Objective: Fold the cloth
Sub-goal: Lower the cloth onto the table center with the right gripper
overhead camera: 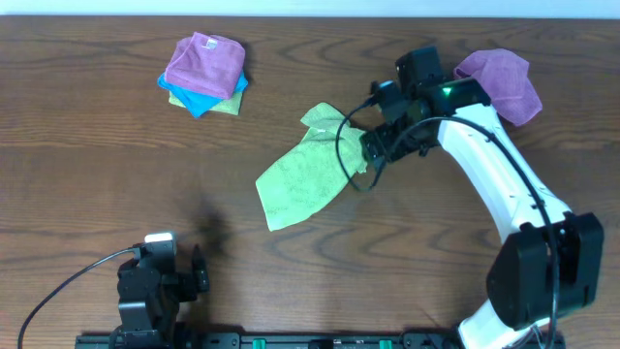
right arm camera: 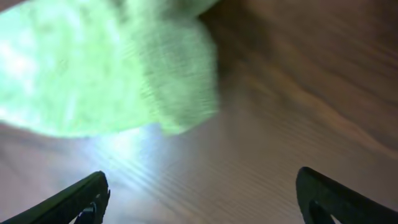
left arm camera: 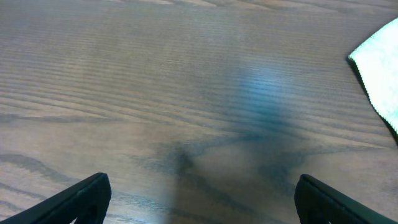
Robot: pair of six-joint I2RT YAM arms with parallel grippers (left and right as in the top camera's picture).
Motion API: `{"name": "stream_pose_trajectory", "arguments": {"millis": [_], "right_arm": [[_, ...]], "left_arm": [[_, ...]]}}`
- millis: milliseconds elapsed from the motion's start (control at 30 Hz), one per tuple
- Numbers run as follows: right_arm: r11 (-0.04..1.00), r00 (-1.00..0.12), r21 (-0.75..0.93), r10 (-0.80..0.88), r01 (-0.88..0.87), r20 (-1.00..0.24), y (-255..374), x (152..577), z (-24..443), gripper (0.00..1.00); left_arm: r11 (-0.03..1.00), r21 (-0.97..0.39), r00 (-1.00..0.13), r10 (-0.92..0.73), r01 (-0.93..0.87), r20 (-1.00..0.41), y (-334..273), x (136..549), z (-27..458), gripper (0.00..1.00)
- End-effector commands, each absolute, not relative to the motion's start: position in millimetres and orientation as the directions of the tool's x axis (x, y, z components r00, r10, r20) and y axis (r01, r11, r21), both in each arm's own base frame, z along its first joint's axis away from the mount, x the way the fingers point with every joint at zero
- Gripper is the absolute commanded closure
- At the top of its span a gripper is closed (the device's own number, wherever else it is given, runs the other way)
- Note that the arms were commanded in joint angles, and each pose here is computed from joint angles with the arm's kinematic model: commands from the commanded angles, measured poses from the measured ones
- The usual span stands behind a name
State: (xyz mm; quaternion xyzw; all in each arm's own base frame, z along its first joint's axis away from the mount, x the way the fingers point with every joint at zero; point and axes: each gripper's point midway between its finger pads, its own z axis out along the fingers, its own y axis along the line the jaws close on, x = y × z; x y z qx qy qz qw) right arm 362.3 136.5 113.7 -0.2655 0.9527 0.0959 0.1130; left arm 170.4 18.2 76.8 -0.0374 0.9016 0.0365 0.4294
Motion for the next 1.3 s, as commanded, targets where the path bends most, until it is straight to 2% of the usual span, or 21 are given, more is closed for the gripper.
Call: {"name": "stream_pose_trajectory", "arguments": {"millis": [0,167,367,633,933,1167,1267], "right_arm": [[0.746,-0.761,0.18,-0.589,-0.642,-0.273,146.1,344.3,105.0,0.05],[0.747,-0.772,0.201,-0.592,-0.633,-0.229,142.0,327.2,72.6,0.08],[0.746,-0.765,0.19,-0.585,-0.638,-0.269,144.8,328.5,48.1,0.14],[0.761,-0.756,0.165,-0.544,-0.627,-0.363,153.7,345.1,36.7,0.27],[0.768,-0.743,0.146,-0.523,-0.623,-0.419,157.8,358.7,39.3,0.35],[0.786,-0.77,0.167,-0.499,-0.595,-0.397,158.1,359.4,27.9,0.45],[0.791,-0.785,0.183,-0.492,-0.583,-0.375,158.2,357.7,18.0,0.55]], "left_arm": [[0.993,0.066,-0.682,-0.018,-0.097,-0.731,21.0,159.3,62.1,0.04],[0.993,0.066,-0.682,-0.018,-0.097,-0.731,21.0,159.3,62.1,0.04],[0.993,0.066,-0.682,-0.018,-0.097,-0.731,21.0,159.3,62.2,0.05],[0.993,0.066,-0.682,-0.018,-0.097,-0.731,21.0,159.3,62.1,0.05],[0.993,0.066,-0.682,-0.018,-0.097,-0.731,21.0,159.3,62.2,0.05],[0.993,0.066,-0.682,-0.018,-0.097,-0.731,21.0,159.3,62.1,0.04],[0.993,0.066,-0.682,-0.018,-0.097,-0.731,21.0,159.3,62.1,0.05]]}}
